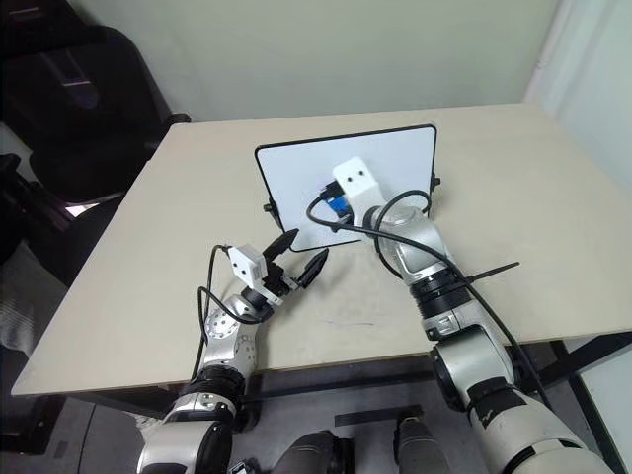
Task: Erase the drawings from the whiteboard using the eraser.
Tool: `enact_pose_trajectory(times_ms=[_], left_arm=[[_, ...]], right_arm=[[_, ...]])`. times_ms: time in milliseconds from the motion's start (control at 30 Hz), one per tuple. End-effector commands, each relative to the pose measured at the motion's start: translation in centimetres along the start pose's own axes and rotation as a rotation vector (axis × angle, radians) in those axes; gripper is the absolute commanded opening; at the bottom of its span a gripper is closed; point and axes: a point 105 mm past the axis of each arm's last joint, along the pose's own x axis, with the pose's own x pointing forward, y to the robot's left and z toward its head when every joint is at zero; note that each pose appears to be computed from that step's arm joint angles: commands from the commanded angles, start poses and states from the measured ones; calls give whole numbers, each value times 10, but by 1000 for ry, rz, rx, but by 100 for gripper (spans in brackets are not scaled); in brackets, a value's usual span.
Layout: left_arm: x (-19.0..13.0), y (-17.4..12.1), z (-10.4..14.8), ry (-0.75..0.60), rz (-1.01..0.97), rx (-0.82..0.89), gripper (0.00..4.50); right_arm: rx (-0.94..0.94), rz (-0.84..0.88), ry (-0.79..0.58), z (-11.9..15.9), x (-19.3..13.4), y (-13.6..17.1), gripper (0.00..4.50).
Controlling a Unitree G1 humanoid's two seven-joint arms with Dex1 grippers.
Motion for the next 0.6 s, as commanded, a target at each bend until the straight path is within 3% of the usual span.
enact_pose_trajectory(times_ms=[33,200,600], left_arm=[[-9,-1,-8,11,33,-22,450],[-12,1,-7,12,39,-13,450],[-9,3,-9,20,40,-18,450]], right_arm=[[-20,11,-26,11,-2,2,39],[-10,-20,3,7,1,-5,39],[109,-253,-31,9,-6,-58,39]])
